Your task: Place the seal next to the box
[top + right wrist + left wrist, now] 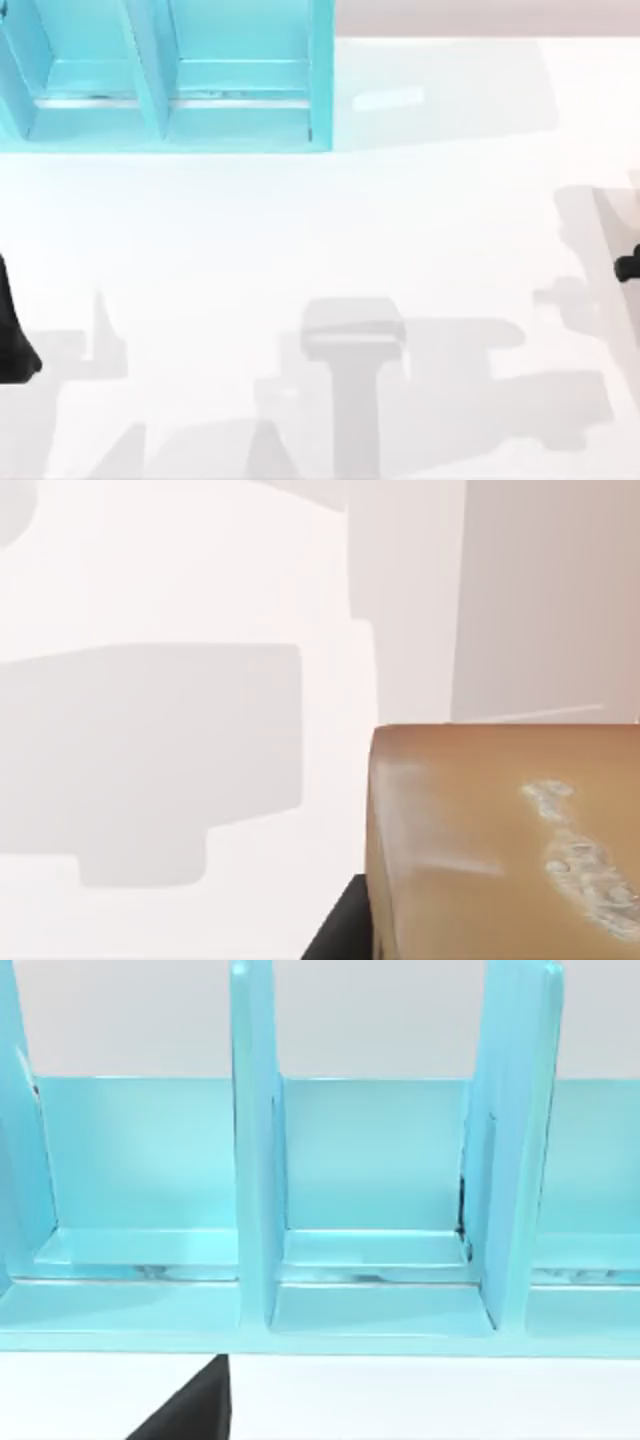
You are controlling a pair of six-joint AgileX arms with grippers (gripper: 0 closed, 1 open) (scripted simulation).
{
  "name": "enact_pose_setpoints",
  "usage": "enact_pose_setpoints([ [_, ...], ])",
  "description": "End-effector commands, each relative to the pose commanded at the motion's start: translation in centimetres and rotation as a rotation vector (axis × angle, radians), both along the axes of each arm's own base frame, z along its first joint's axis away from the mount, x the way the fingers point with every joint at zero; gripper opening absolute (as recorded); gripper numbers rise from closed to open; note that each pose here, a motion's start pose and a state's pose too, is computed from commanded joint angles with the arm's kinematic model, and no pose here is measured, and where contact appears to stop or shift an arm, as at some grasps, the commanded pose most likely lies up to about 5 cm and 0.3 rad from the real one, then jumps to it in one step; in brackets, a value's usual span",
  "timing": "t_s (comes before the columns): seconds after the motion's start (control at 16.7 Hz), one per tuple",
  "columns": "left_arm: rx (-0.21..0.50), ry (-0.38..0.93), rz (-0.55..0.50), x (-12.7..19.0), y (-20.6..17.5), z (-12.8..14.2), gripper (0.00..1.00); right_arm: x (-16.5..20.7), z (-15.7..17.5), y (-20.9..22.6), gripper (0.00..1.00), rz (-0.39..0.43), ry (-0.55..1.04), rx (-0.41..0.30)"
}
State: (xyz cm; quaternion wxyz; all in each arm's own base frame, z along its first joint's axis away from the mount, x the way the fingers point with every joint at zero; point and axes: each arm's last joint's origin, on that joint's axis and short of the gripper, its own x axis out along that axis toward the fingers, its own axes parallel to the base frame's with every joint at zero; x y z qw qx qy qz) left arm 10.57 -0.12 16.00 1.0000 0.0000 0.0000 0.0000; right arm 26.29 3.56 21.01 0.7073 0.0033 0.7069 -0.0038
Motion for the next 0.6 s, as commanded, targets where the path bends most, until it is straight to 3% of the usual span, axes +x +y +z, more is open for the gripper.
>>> enact_pose_setpoints([
  [0.18, 0.000, 0.000, 0.000, 0.00, 0.00, 0.00, 1.00, 0.00, -0.03, 0.00, 0.00, 0.000, 0.000, 0.000],
  [0.6, 0.000, 0.000, 0.000, 0.00, 0.00, 0.00, 1.00, 0.00, -0.03, 0.00, 0.53, 0.000, 0.000, 0.000],
])
